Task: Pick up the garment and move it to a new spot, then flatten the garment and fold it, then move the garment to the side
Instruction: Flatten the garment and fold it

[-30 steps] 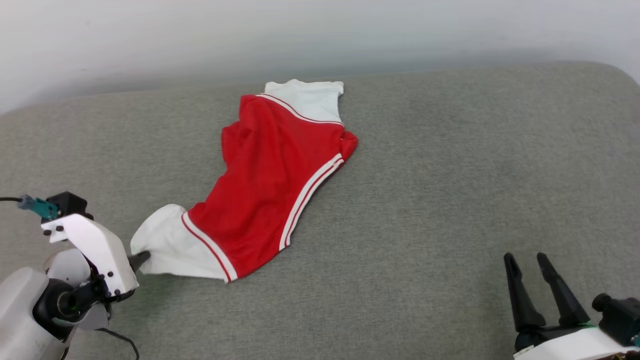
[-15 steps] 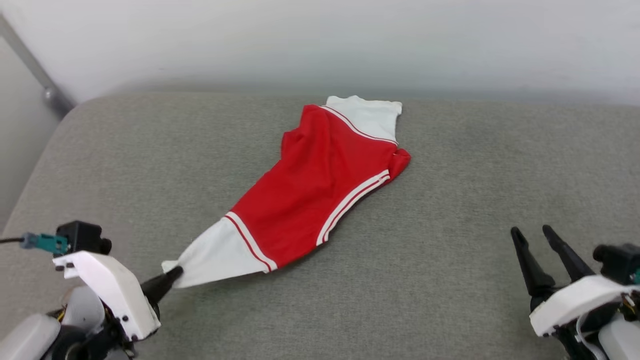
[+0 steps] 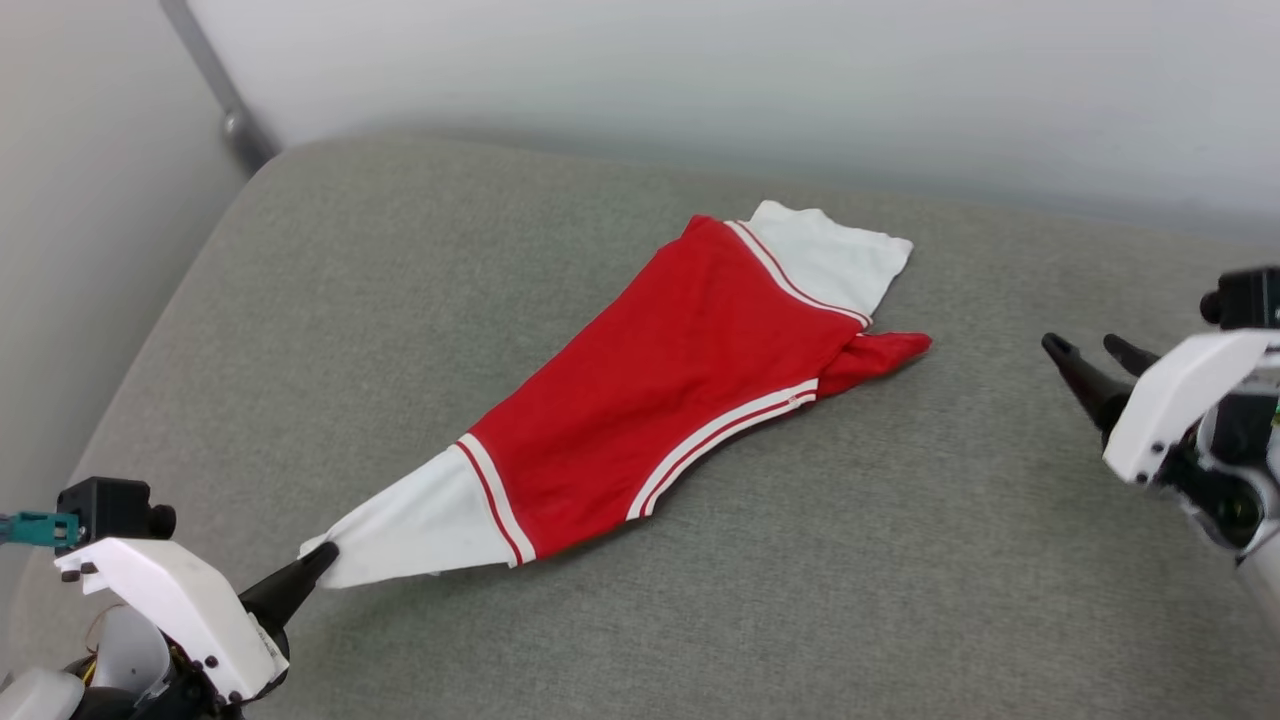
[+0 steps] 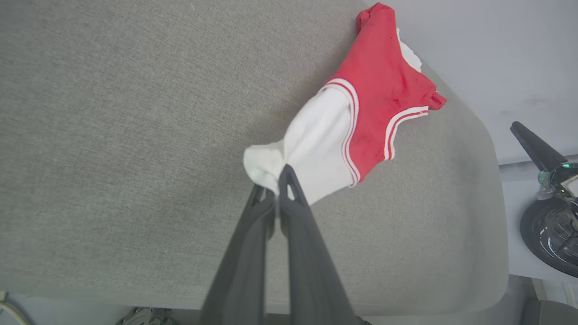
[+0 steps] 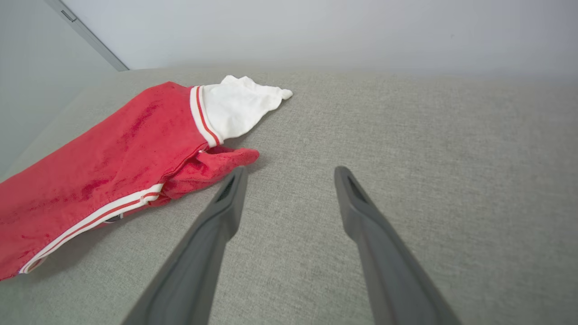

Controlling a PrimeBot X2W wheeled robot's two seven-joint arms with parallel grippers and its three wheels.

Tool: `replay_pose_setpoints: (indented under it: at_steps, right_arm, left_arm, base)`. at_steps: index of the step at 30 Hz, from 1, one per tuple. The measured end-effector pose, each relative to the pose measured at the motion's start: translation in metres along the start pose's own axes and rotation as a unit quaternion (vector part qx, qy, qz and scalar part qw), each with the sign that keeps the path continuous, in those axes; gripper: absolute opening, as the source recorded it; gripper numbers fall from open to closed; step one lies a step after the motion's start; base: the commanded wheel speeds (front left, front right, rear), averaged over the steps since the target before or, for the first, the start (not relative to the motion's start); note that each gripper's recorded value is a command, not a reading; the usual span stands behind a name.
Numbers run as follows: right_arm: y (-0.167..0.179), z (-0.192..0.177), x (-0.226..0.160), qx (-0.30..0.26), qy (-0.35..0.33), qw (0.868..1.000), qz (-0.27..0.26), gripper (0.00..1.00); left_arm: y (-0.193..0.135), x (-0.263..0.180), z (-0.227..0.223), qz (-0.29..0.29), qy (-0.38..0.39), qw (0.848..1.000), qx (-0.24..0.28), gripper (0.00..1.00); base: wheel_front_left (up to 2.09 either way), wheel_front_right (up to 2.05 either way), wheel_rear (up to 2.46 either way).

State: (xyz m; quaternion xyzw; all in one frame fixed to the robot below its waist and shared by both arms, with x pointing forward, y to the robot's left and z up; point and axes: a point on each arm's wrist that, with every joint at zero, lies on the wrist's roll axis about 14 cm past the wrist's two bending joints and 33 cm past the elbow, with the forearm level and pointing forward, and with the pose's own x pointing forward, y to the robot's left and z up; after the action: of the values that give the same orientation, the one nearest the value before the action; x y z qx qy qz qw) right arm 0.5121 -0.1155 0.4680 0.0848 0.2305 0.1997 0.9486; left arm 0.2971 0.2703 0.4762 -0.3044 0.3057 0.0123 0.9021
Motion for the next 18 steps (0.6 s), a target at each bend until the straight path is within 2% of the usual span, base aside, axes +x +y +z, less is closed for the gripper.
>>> replay_pose_setpoints:
  at_steps: [2,7,11,18]
  right_arm:
    - [-0.002,-0.004,0.014,-0.004,0.047,0.999,-0.005,1.0]
    - [0.0,0.006,0.052,0.004,0.11,0.994,-0.008,1.0]
    - [0.001,-0.001,0.081,0.012,0.172,0.985,-0.017,1.0]
    - [0.011,-0.013,0.133,0.0,0.235,0.972,-0.023,1.0]
  left_arm:
    - [0.008,0.002,-0.001,0.007,-0.003,1.0,-0.013,0.0]
    - [0.013,0.016,-0.004,0.002,0.003,0.999,-0.033,0.0]
    - [0.015,0.029,-0.001,-0.002,-0.003,0.999,-0.039,0.0]
    - [0.025,0.049,0.006,0.001,-0.019,0.998,-0.057,0.0]
  base:
    - [0.0,0.0,0.0]
    - [0.0,0.0,0.0]
    - [0.0,0.0,0.0]
    - [0.0,0.0,0.0]
